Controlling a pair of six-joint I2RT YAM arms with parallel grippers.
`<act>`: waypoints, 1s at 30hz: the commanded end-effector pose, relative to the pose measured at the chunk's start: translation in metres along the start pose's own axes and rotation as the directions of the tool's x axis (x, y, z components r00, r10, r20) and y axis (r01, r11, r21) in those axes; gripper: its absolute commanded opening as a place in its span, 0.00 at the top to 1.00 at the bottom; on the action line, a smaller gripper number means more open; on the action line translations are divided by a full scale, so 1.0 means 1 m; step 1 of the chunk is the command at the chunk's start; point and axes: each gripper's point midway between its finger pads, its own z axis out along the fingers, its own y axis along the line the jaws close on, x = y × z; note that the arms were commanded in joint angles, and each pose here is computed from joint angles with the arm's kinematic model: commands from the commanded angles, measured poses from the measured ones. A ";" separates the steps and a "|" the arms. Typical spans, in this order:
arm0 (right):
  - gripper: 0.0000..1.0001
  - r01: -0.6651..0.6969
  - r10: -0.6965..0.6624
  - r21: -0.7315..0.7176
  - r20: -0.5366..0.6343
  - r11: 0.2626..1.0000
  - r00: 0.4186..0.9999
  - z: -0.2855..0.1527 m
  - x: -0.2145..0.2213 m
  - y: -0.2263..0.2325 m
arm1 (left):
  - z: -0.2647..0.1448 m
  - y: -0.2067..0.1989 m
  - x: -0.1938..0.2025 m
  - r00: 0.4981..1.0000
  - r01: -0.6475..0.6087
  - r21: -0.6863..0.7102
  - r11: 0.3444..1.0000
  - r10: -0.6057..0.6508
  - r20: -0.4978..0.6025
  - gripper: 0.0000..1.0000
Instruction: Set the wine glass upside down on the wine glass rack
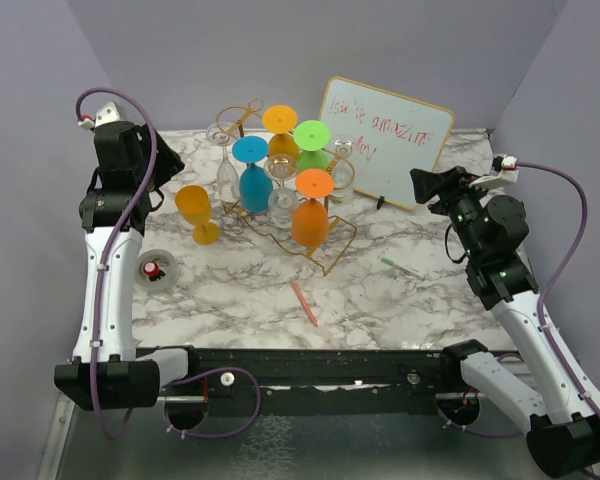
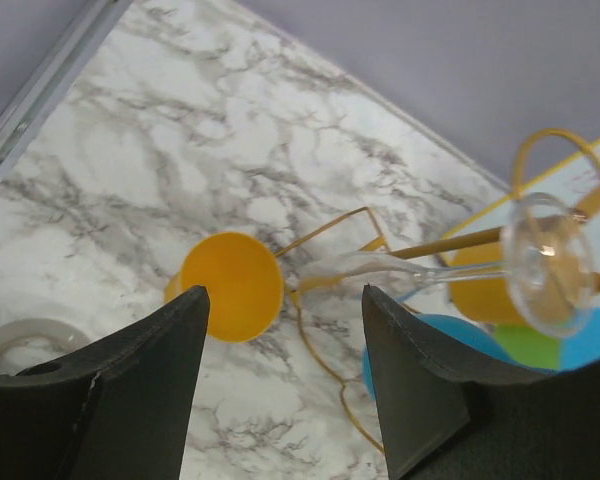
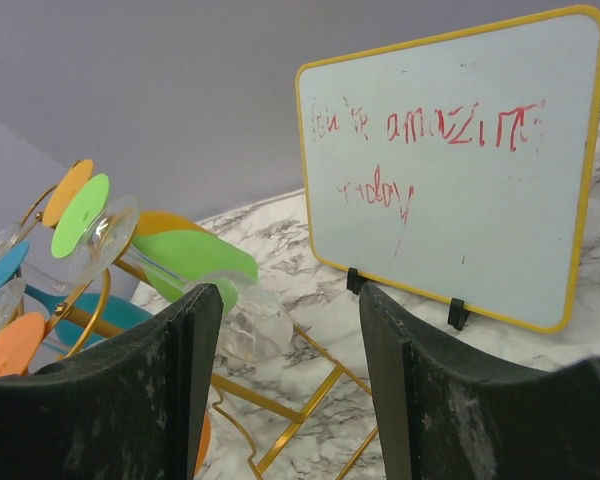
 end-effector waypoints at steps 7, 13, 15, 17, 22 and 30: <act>0.37 -0.001 0.000 0.044 0.024 0.999 1.000 -0.006 -0.005 -0.007 | 0.064 0.062 0.085 0.974 0.046 -0.124 0.991 -0.072 -0.216 0.36; 0.37 0.009 -0.011 0.064 0.027 0.998 1.000 -0.006 -0.004 -0.012 | 0.086 0.083 0.106 0.962 0.039 -0.199 0.979 -0.091 -0.259 0.49; 0.37 0.017 -0.018 0.070 0.020 0.997 1.000 -0.005 -0.003 -0.014 | 0.090 0.088 0.115 0.955 0.035 -0.214 0.976 -0.096 -0.281 0.52; 0.37 0.022 -0.024 0.076 0.016 0.997 1.000 -0.004 -0.002 -0.015 | 0.094 0.092 0.122 0.949 0.030 -0.226 0.974 -0.099 -0.299 0.54; 0.37 0.018 -0.019 0.078 0.017 0.997 1.000 -0.003 -0.002 -0.015 | 0.097 0.098 0.134 0.938 0.003 -0.231 0.973 -0.083 -0.335 0.56; 0.37 0.004 -0.005 0.075 0.011 0.997 1.000 0.000 0.000 -0.014 | 0.102 0.108 0.148 0.925 -0.034 -0.248 0.968 -0.064 -0.376 0.74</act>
